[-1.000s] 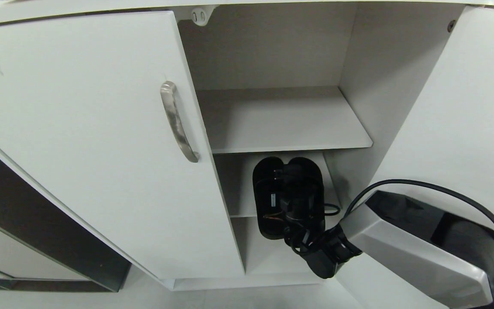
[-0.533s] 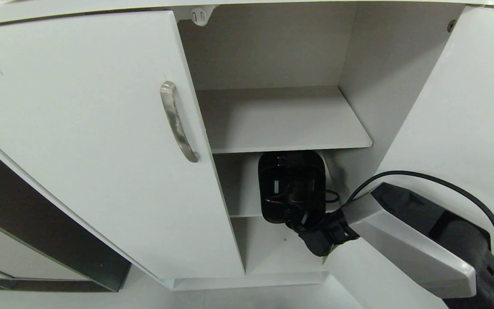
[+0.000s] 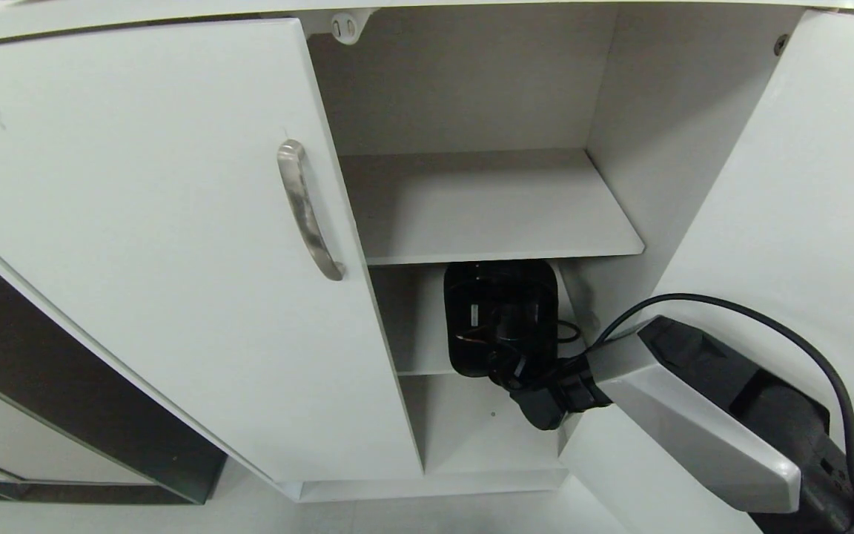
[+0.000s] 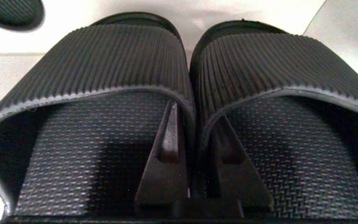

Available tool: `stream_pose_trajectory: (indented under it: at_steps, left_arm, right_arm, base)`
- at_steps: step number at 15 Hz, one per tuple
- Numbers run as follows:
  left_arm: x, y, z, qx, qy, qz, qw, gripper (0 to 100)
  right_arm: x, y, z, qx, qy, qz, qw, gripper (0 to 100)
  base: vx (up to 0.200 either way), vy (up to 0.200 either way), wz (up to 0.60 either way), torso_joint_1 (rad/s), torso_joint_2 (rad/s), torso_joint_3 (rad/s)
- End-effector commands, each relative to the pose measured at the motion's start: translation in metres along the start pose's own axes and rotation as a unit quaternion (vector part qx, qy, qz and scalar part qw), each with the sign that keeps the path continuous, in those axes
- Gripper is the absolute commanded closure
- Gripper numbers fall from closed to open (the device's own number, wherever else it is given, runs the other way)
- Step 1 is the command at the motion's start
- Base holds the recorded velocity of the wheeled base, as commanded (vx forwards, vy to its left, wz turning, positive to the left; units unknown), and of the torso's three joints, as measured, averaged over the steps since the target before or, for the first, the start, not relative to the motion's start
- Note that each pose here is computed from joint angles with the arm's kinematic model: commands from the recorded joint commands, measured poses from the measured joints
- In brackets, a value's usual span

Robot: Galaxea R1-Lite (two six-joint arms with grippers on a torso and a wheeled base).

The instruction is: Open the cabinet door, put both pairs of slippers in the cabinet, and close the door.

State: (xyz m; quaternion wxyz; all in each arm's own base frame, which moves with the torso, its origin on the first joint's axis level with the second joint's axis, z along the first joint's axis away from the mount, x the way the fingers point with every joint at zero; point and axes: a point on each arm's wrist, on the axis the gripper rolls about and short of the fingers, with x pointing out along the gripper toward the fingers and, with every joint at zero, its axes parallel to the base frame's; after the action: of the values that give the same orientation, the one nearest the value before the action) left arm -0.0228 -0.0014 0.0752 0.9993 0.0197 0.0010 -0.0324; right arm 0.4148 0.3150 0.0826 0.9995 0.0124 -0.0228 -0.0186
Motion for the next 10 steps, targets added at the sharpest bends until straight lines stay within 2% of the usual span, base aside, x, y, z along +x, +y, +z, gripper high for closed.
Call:
stream_pose_trajectory:
  at_steps: [1,3,4,10]
  left_arm:
    - [0.0001,0.0,0.0,0.0,0.001,0.0,1.0,100]
    - [0.0001,0.0,0.0,0.0,0.001,0.0,1.0,100]
    - [0.0001,0.0,0.0,0.0,0.001,0.0,1.0,100]
    - [0.0001,0.0,0.0,0.0,0.001,0.0,1.0,100]
  right_arm:
    - [0.0009,0.001,-0.0069,-0.003,0.003,0.001,1.0,100]
    - [0.003,-0.0013,-0.0093,-0.004,0.005,-0.002,1.0,100]
    - [0.003,-0.0013,-0.0093,-0.002,0.005,-0.002,1.0,0]
    - [-0.0019,-0.0014,-0.0118,-0.006,0.012,-0.001,1.0,0]
  base:
    - [0.0,0.0,0.0,0.0,0.0,0.0]
    - [0.0,0.0,0.0,0.0,0.0,0.0]
    - [0.0,0.0,0.0,0.0,0.0,0.0]
    - [0.0,0.0,0.0,0.0,0.0,0.0]
